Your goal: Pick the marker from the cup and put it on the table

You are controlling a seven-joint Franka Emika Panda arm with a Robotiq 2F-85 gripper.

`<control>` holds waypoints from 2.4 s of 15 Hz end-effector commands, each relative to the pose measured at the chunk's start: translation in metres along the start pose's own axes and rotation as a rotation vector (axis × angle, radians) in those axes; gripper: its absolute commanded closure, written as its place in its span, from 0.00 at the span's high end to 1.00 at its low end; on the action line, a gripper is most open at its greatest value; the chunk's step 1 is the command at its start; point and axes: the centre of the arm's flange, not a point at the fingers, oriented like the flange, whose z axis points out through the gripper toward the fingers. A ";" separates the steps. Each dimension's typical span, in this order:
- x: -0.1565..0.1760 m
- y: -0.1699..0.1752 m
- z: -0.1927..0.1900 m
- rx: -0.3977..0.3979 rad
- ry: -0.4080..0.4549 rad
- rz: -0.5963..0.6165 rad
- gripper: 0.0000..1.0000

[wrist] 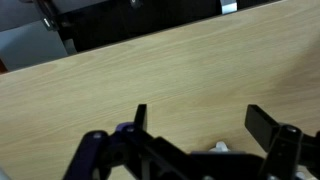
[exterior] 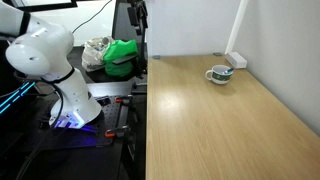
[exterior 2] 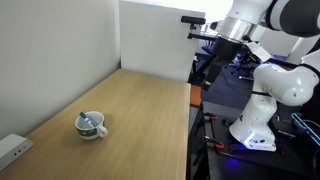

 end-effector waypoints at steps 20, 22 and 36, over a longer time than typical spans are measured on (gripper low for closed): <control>0.037 -0.043 0.035 0.070 0.212 -0.033 1.00; 0.047 -0.051 0.047 0.077 0.249 -0.040 1.00; 0.138 -0.088 0.105 0.032 0.369 -0.026 1.00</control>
